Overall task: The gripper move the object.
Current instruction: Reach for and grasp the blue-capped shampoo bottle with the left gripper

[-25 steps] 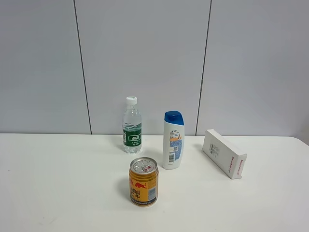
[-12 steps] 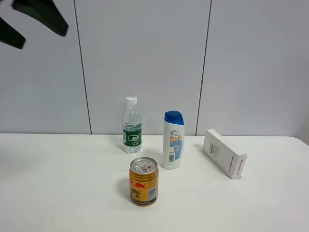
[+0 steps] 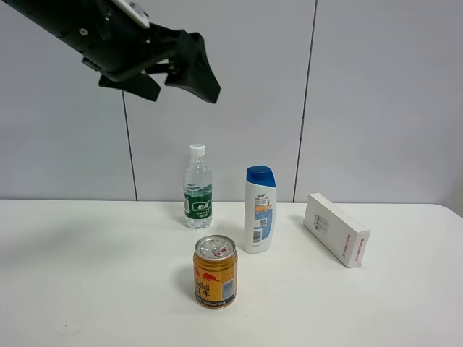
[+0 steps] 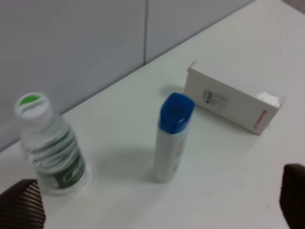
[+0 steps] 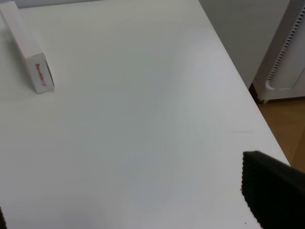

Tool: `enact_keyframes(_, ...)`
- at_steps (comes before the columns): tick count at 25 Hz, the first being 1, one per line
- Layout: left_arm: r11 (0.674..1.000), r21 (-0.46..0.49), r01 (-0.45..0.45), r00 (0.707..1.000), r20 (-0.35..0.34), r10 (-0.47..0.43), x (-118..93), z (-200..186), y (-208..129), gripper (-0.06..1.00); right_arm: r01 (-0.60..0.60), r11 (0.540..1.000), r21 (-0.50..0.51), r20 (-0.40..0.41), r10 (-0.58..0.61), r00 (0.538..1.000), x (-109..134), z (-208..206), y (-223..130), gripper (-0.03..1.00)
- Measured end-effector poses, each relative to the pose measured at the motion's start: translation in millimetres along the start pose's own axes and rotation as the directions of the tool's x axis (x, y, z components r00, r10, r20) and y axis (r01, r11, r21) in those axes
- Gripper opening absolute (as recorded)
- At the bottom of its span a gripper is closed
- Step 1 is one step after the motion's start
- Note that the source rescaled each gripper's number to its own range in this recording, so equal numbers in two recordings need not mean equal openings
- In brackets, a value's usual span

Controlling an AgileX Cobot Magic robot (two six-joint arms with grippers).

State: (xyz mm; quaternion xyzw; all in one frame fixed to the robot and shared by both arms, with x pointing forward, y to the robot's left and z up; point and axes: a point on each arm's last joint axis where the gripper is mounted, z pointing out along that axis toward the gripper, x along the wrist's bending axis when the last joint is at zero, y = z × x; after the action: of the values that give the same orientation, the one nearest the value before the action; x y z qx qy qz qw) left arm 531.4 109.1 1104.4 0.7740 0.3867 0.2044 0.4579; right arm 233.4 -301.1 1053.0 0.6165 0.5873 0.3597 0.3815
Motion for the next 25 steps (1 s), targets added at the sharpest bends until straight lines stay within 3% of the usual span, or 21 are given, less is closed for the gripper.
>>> enact_keyframes(5,0.993,0.009,-0.122,0.992,0.029,0.121,-24,32,-12,1.00,0.000,1.000,0.000,0.000,0.000,1.000,0,0,0,1.00)
enact_keyframes(10,0.976,0.010,-0.219,0.976,0.021,0.218,-32,65,-27,1.00,0.000,1.000,0.000,0.000,0.000,1.000,0,0,0,1.00)
enact_keyframes(15,0.946,-0.065,-0.317,0.948,-0.005,0.317,-43,92,-36,1.00,0.000,1.000,0.000,0.000,0.000,1.000,0,0,0,1.00)
enact_keyframes(25,0.975,-0.072,-0.211,0.978,-0.018,0.210,-41,135,-68,1.00,0.000,1.000,0.000,0.000,0.000,1.000,0,0,0,1.00)
